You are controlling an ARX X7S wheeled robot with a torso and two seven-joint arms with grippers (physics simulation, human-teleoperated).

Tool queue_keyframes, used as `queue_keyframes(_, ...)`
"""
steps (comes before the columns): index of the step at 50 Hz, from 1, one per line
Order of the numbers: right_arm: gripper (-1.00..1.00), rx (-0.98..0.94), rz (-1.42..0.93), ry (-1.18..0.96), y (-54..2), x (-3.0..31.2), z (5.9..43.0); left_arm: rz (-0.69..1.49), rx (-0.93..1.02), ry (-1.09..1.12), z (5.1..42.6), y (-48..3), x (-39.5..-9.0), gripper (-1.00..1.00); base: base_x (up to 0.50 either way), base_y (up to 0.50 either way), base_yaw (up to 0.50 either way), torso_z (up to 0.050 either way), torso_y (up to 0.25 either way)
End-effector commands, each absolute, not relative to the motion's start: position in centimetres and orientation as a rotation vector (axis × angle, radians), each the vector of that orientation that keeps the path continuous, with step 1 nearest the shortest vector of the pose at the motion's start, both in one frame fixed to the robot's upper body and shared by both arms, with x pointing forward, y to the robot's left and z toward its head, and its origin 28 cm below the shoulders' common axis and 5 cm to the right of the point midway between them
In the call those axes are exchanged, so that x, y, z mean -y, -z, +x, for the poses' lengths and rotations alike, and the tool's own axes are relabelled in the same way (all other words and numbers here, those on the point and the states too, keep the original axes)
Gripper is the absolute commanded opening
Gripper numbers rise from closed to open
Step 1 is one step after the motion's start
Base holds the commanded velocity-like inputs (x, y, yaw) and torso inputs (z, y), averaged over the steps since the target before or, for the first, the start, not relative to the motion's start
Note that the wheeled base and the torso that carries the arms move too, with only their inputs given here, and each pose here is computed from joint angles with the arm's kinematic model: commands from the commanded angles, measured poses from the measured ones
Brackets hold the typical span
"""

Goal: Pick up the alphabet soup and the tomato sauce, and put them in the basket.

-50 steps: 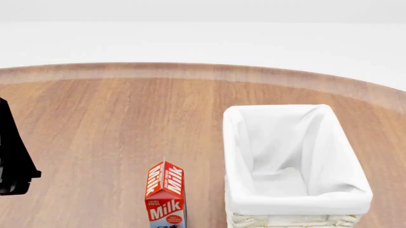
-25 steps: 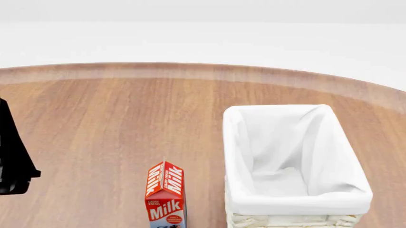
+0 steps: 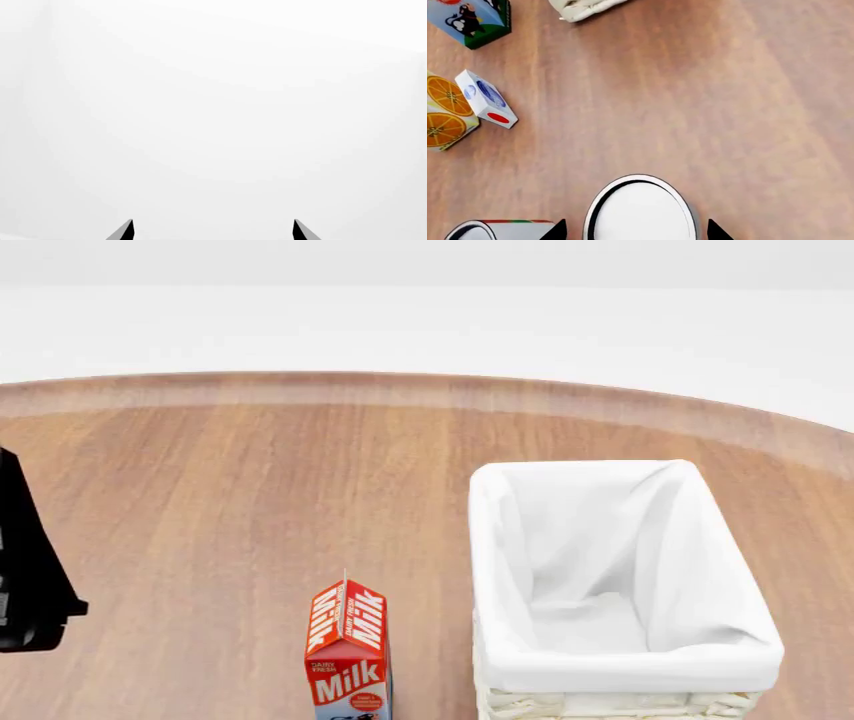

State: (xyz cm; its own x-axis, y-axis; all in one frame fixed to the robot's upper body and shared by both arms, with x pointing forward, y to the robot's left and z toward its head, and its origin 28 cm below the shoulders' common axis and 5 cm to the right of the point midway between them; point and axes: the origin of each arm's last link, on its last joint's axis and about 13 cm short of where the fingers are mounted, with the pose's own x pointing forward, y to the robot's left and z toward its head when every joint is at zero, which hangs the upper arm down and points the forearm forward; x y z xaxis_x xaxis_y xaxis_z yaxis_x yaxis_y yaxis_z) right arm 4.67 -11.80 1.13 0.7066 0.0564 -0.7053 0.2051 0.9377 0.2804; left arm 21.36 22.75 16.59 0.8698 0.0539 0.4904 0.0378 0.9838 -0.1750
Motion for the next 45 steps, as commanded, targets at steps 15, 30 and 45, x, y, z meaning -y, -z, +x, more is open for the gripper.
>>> queue_keyframes(15,1.00,-0.786,0.357,0.081,-0.4,11.7,4.9,-0.181,0.514,-0.004,21.2,-16.5,-22.7,1.00,0.00,0.00,0.00,0.000,0.000)
queue_keyframes(30,1.00,-0.794,0.358,0.087,0.3,11.8,4.9,-0.179,0.511,-0.004,21.2,-16.4,-22.7,1.00,0.00,0.00,0.00,0.000,0.000)
queue_keyframes(45,1.00,-0.791,0.360,0.079,0.6,11.7,5.1,-0.178,0.509,0.000,21.3,-16.4,-22.6,1.00,0.00,0.00,0.00,0.000,0.000)
